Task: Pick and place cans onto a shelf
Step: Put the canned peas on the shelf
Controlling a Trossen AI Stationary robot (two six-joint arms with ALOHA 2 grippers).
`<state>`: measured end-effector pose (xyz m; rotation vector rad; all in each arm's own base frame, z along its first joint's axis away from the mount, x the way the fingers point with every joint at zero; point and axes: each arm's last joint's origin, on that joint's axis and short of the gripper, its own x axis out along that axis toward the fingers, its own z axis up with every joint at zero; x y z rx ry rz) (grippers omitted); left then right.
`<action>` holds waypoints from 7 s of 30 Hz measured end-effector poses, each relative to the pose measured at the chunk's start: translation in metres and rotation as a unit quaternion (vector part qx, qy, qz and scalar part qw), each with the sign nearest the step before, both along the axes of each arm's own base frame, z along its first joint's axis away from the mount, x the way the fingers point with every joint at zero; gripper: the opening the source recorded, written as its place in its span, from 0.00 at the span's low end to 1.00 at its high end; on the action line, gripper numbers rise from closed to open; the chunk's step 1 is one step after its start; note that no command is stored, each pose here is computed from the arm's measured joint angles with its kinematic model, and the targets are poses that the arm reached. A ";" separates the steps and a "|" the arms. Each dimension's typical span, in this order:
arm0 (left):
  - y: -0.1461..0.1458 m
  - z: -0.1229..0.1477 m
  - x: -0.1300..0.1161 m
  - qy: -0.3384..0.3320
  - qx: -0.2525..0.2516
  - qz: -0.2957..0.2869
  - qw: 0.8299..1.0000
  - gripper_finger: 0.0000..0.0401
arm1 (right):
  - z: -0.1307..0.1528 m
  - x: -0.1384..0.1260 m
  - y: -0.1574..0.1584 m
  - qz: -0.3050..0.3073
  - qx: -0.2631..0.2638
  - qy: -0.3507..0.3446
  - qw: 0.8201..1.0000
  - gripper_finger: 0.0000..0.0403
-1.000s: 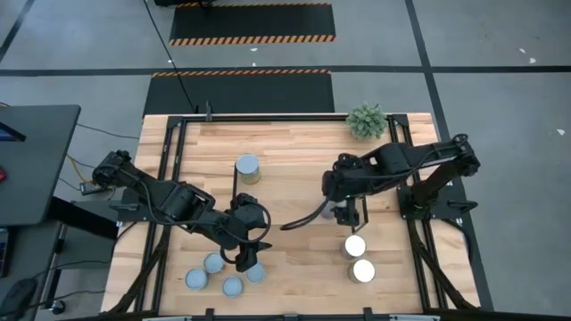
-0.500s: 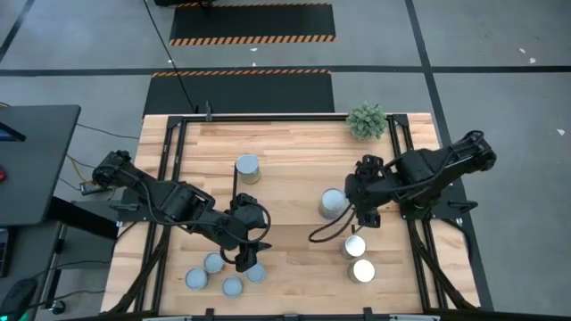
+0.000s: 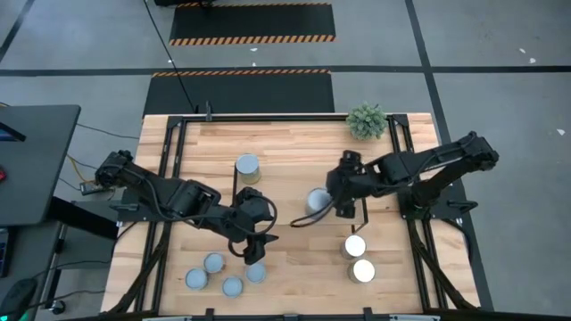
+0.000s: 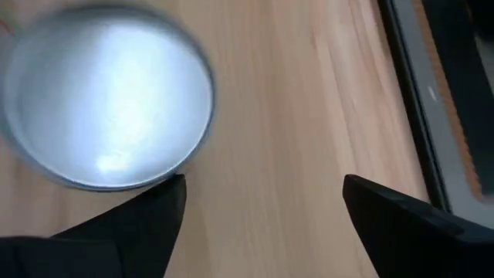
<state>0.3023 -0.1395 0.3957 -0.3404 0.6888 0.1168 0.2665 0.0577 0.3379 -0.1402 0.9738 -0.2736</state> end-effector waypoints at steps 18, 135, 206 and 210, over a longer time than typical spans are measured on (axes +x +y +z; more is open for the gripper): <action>0.002 -0.027 0.011 0.060 0.084 0.023 0.994 0.63 | 0.007 0.008 0.008 0.026 0.098 -0.029 0.994 0.86; 0.026 -0.009 0.027 0.054 0.099 -0.070 0.991 0.63 | -0.024 -0.005 -0.001 -0.041 0.124 -0.029 0.991 0.86; 0.103 -0.031 0.063 0.106 0.147 -0.196 0.964 0.92 | -0.008 -0.036 -0.001 -0.067 0.119 -0.030 0.990 0.86; 0.103 -0.036 0.063 0.123 0.146 -0.199 0.961 0.92 | -0.008 -0.036 -0.001 -0.067 0.119 -0.031 0.990 0.86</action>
